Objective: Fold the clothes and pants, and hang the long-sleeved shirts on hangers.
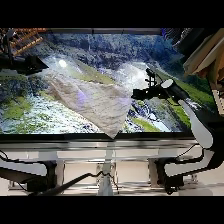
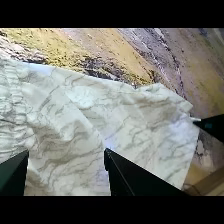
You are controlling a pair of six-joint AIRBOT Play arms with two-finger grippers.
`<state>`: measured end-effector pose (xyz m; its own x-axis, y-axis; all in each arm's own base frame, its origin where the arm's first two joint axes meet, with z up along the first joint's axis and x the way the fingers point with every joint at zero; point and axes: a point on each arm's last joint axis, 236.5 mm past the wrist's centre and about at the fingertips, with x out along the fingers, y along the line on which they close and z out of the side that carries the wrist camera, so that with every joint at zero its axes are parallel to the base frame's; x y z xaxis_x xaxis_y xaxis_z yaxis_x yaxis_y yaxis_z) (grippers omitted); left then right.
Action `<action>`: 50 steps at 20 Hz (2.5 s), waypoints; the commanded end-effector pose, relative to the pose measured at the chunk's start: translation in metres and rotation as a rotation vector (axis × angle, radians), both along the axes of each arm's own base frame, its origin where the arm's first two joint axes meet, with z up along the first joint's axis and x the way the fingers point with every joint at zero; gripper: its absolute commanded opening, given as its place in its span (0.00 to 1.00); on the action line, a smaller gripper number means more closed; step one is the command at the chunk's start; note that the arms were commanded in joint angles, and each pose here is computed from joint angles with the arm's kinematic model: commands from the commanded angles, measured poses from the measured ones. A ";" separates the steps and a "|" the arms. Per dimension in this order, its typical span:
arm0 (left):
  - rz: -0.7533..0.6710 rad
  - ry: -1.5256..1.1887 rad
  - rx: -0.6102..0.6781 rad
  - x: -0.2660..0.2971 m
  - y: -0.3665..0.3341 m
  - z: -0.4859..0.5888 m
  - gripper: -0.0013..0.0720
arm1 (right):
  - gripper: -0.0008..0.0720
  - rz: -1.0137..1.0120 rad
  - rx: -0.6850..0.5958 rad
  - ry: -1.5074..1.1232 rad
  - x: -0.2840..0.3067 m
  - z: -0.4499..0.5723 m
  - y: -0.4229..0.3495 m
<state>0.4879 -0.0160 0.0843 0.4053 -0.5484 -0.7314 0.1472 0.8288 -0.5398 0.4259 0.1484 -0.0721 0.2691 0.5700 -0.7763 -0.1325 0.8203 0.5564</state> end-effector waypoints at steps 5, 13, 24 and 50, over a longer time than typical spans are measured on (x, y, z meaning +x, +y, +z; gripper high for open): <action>-0.018 0.009 -0.002 -0.003 -0.006 -0.001 0.70 | 0.25 -0.144 -0.114 -0.211 0.069 0.026 -0.033; -0.049 0.053 -0.010 -0.013 -0.014 -0.008 0.70 | 0.71 0.011 0.181 0.235 -0.054 -0.009 0.007; -0.250 0.049 0.140 -0.021 -0.068 -0.037 0.14 | 0.03 0.189 0.154 0.104 -0.019 -0.009 0.073; -0.231 0.037 0.128 -0.080 -0.086 0.013 0.03 | 0.02 0.359 0.085 -0.326 0.029 0.123 0.277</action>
